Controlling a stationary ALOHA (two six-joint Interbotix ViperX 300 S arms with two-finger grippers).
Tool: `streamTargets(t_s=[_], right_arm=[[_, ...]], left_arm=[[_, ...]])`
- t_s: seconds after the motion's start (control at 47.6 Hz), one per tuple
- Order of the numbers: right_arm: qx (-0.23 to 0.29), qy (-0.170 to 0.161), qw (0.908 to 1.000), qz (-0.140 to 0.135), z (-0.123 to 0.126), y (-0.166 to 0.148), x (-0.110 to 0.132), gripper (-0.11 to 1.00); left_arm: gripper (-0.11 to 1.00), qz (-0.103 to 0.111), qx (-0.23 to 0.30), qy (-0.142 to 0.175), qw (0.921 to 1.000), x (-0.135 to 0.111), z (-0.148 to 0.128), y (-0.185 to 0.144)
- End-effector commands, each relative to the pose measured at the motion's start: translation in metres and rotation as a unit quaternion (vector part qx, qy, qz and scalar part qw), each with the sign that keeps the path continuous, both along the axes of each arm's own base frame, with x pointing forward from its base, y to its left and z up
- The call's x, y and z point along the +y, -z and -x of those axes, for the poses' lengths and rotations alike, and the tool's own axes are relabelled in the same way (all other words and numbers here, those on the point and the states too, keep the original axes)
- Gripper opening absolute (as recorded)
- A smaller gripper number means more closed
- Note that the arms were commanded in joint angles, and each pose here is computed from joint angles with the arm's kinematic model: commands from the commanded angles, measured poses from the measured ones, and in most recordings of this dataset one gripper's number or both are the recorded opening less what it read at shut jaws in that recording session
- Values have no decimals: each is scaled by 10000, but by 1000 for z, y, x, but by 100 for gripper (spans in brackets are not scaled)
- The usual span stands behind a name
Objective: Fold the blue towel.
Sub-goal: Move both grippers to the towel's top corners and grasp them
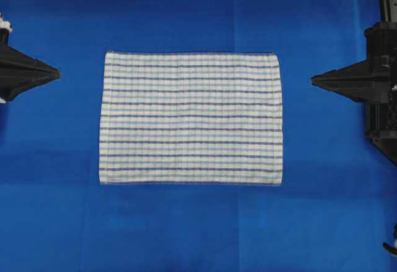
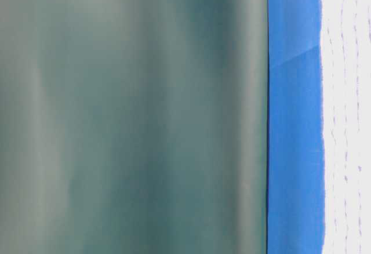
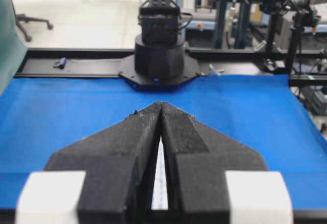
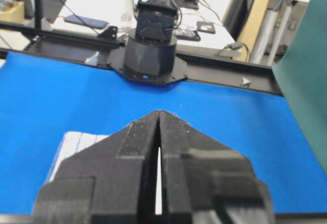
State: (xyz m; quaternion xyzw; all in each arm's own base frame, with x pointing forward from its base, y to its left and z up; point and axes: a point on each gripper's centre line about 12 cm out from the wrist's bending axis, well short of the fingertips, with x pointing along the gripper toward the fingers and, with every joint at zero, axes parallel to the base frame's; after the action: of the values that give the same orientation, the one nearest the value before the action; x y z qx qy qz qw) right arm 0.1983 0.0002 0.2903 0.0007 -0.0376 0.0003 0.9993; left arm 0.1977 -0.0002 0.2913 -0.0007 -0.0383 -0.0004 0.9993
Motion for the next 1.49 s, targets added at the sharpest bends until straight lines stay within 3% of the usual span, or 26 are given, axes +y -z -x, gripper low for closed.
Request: streamTargets(t_s=[0.0, 0.168, 0.315, 0.63, 0.756, 0.841, 0.904, 0.988, 1.198, 1.471], right_arm=[[-84, 62, 9999, -15, -4, -10, -3, 20], [349, 331, 9987, -139, -9, 1, -14, 20], [864, 739, 9928, -377, -13, 20, -30, 20], [1985, 1613, 9621, -950, -23, 71, -70, 22], [2417, 1890, 9449, -1145, -26, 94, -84, 54], [2733, 2058, 9310, -1269, -28, 112, -93, 74], [2951, 2137, 9216, -1335, -30, 124, -98, 81], [3164, 2217, 9119, -1388, -34, 139, -104, 82], [3324, 2434, 8991, -1476, -39, 166, -116, 82], [3519, 2527, 8881, -1534, -46, 192, -122, 82]], left_arm=[[0, 407, 22, -51, 9992, 2, -4, -3], [0, 331, 212, -137, 9991, 5, -10, 5], [0, 354, 606, -507, 9962, 21, -19, 22], [2, 473, 1620, -1214, 9781, 56, -37, 72], [19, 565, 2020, -1429, 9673, 68, -41, 92], [44, 663, 2279, -1609, 9580, 78, -42, 107], [62, 723, 2484, -1725, 9504, 85, -43, 119], [81, 795, 2722, -1845, 9410, 92, -45, 132], [79, 964, 3163, -2134, 9193, 111, -46, 166], [79, 1042, 3445, -2215, 9063, 118, -49, 194]])
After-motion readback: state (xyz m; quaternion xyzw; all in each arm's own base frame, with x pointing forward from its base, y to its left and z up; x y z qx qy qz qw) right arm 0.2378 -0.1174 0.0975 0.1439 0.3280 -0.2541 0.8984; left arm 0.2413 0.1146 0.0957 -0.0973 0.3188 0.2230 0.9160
